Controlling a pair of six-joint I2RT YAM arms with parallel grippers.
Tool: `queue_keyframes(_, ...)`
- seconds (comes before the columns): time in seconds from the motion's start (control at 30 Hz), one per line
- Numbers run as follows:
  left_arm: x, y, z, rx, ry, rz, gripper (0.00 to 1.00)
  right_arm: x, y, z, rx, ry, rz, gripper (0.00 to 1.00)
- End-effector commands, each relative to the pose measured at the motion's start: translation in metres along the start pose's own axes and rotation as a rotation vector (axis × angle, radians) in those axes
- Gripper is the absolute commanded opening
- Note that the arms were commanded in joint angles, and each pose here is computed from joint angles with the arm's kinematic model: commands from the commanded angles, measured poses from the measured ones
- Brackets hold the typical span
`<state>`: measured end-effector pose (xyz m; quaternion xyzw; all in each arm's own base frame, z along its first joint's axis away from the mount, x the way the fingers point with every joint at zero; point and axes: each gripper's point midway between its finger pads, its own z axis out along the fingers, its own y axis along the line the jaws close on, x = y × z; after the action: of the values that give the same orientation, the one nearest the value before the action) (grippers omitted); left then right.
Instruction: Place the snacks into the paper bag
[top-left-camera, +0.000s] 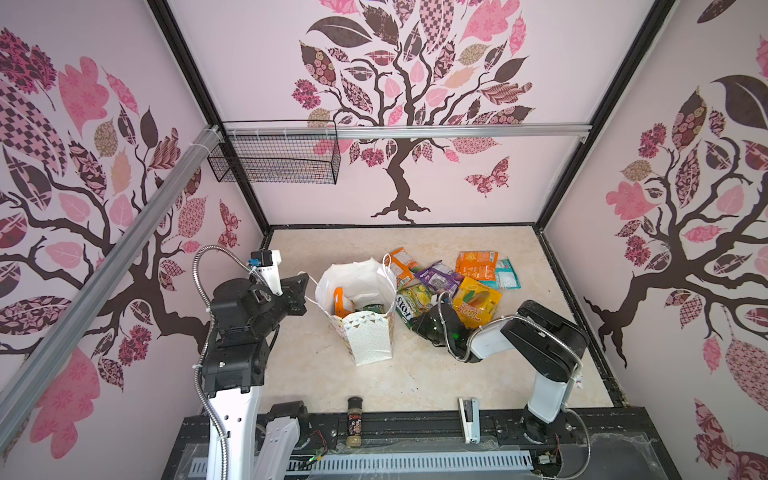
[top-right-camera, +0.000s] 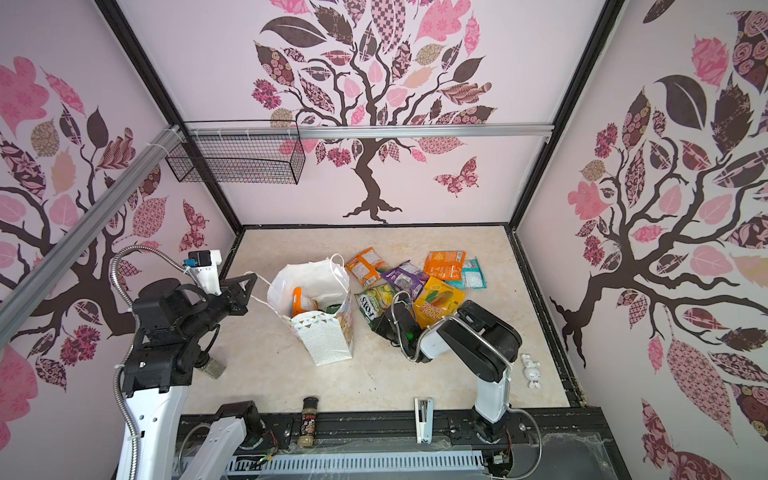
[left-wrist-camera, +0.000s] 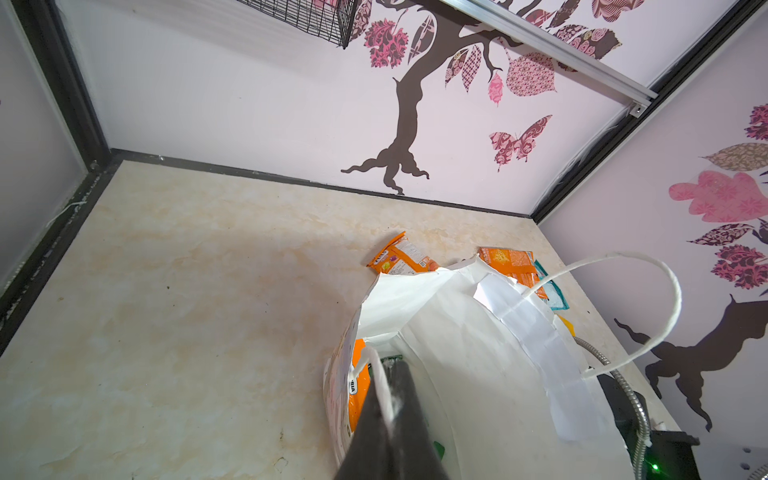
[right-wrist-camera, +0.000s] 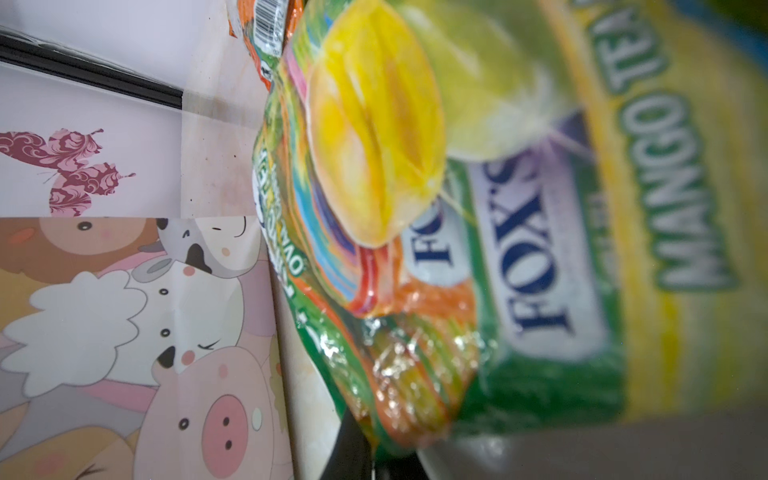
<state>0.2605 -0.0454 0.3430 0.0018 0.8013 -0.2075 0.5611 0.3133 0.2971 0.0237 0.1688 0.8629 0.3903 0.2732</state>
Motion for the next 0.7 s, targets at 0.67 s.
queue_keyframes(0.67,-0.007,0.002,0.009,0.057,-0.021,-0.014,0.00,0.022,-0.053,-0.101,0.312,0.213,-0.391,0.12)
